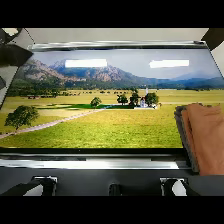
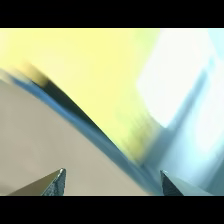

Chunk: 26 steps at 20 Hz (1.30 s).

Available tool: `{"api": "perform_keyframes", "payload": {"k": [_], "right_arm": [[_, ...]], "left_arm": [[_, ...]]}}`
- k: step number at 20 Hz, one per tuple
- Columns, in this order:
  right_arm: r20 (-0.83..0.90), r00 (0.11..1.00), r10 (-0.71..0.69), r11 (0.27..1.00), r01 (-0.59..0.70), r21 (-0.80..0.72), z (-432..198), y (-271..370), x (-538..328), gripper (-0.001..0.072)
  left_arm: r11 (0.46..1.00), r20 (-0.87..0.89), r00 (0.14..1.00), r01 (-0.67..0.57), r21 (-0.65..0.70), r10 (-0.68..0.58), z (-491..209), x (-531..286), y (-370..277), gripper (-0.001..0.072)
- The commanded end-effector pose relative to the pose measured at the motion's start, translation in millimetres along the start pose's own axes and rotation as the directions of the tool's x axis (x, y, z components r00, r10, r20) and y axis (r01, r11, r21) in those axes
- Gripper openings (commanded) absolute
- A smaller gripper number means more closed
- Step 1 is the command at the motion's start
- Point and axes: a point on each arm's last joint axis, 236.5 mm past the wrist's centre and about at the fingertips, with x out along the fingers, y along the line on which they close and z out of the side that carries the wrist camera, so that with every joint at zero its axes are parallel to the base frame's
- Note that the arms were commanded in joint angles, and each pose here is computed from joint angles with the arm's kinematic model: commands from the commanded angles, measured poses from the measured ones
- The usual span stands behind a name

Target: Fold the shirts.

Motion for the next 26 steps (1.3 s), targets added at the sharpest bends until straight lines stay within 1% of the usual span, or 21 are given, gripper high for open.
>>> {"api": "perform_keyframes", "payload": {"k": [1, 2, 3, 4, 5, 6, 7, 8, 9, 10, 12, 14, 26], "right_arm": [[0.302, 0.845, 0.441, 0.898, -0.414, -0.153, 71.6, 160.3, -77.3, 0.0689], [0.21, 0.826, 0.523, 0.851, -0.493, -0.179, 44.5, 206.6, -80.0, 0.0689], [0.09, 0.824, 0.56, 0.82, -0.536, -0.201, 10.1, 242.3, -75.3, 0.0689], [-0.074, 0.843, 0.532, 0.812, -0.533, -0.237, -35.8, 266.3, -60.6, 0.0689], [-0.221, 0.859, 0.461, 0.821, -0.508, -0.261, -77.8, 277.9, -41.5, 0.0683], [-0.382, 0.842, 0.38, 0.818, -0.499, -0.287, -123.3, 286.0, -24.6, 0.0664], [-0.515, 0.797, 0.314, 0.804, -0.512, -0.302, -161.7, 291.9, -14.7, 0.0665], [-0.614, 0.746, 0.26, 0.786, -0.532, -0.314, -192.8, 297.7, -8.5, 0.0671], [-0.666, 0.714, 0.215, 0.777, -0.538, -0.327, -212.7, 301.0, -3.6, 0.0683], [-0.687, 0.703, 0.183, 0.771, -0.536, -0.343, -223.9, 303.4, 0.5, 0.0685], [-0.709, 0.686, 0.161, 0.765, -0.541, -0.349, -235.4, 307.4, 4.5, 0.0684], [-0.71, 0.686, 0.161, 0.766, -0.541, -0.348, -235.7, 307.8, 5.4, 0.0678], [-0.71, 0.685, 0.161, 0.766, -0.541, -0.348, -235.8, 307.7, 5.3, 0.0677]], "left_arm": [[0.93, -0.002, 0.933, -0.358, 0.085, 0.36, 8.2, -1.0, 60.4, 0.0023], [0.916, -0.105, 0.911, -0.387, 0.107, 0.398, -17.9, 8.2, 67.7, 0.0025], [0.924, -0.252, 0.888, -0.368, 0.108, 0.384, -56.2, 19.3, 67.4, 0.0038], [0.936, -0.402, 0.847, -0.338, 0.099, 0.348, -98.5, 25.8, 62.1, 0.0203], [0.949, -0.562, 0.772, -0.304, 0.086, 0.298, -149.4, 26.5, 54.9, 0.0487], [0.959, -0.678, 0.692, -0.275, 0.07, 0.248, -195.7, 24.6, 47.3, 0.0572], [0.967, -0.738, 0.644, -0.248, 0.049, 0.202, -231.1, 23.3, 38.8, 0.0572], [0.974, -0.76, 0.629, -0.225, 0.024, 0.164, -257.4, 22.0, 30.2, 0.0571], [0.974, -0.743, 0.652, -0.225, 0.0, 0.151, -272.2, 21.2, 26.1, 0.0554], [0.967, -0.704, 0.691, -0.252, -0.024, 0.163, -276.1, 21.3, 27.2, 0.0551], [0.963, -0.642, 0.745, -0.266, -0.036, 0.182, -269.7, 21.6, 29.3, 0.0551], [0.964, -0.622, 0.761, -0.264, -0.037, 0.185, -262.9, 23.6, 29.4, 0.0552], [0.964, -0.622, 0.761, -0.264, -0.037, 0.185, -263.2, 24.5, 29.6, 0.0552]]}}
